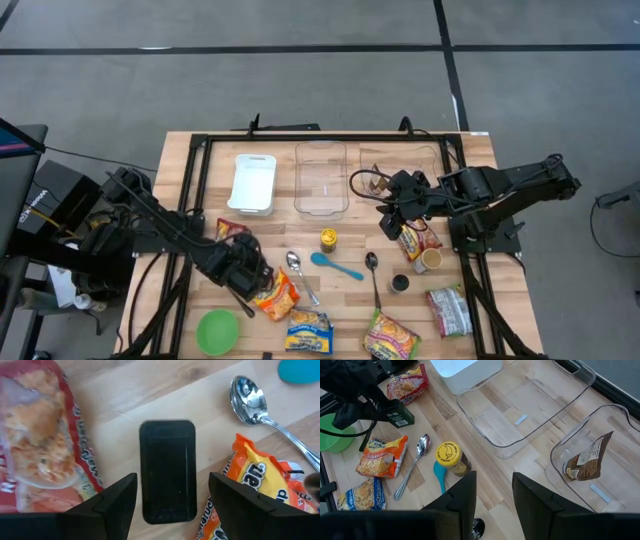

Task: Pick & Place Food Item
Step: Put the black spice can into the right transparent bin

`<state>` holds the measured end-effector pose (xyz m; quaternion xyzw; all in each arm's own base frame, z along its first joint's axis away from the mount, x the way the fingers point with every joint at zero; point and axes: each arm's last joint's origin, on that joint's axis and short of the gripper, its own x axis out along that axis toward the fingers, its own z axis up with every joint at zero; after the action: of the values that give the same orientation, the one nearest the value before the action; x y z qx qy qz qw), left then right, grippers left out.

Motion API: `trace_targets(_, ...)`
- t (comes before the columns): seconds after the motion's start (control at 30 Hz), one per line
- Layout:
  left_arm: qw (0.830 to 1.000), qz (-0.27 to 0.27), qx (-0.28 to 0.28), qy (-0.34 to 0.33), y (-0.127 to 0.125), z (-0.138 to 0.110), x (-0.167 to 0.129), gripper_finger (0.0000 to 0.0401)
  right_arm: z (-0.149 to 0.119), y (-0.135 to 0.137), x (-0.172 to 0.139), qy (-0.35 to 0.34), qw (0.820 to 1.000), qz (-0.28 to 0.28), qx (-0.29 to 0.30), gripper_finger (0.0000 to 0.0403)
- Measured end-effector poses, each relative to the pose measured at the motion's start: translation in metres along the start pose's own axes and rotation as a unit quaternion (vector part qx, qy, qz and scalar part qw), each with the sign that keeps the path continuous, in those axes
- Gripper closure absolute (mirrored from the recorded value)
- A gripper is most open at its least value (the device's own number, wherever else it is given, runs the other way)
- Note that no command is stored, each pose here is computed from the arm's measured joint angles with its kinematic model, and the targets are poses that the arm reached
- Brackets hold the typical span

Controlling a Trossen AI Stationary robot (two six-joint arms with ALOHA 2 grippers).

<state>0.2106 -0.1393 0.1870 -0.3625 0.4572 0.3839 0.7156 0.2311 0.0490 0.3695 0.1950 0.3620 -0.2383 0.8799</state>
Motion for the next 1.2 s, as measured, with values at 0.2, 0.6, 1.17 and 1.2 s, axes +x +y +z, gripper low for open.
trace_targets(0.2,1.000,0.008,-0.007,-0.001,0.008,-0.005,0.009,0.0161,0.000,0.000,0.000,0.000,1.000,0.000,0.000,0.0282)
trace_targets(0.6,1.000,0.004,-0.003,-0.005,0.014,-0.008,0.018,0.0161,0.000,0.000,0.000,0.000,1.000,0.000,0.000,0.0282)
trace_targets(1.17,0.999,0.001,0.023,-0.043,0.016,-0.008,0.018,0.0161,0.000,0.000,0.000,0.000,1.000,0.000,0.000,0.0282)
trace_targets(1.2,0.999,0.001,0.025,-0.037,0.016,-0.009,0.017,0.0161,0.000,0.000,0.000,0.000,1.000,0.000,0.000,0.0282)
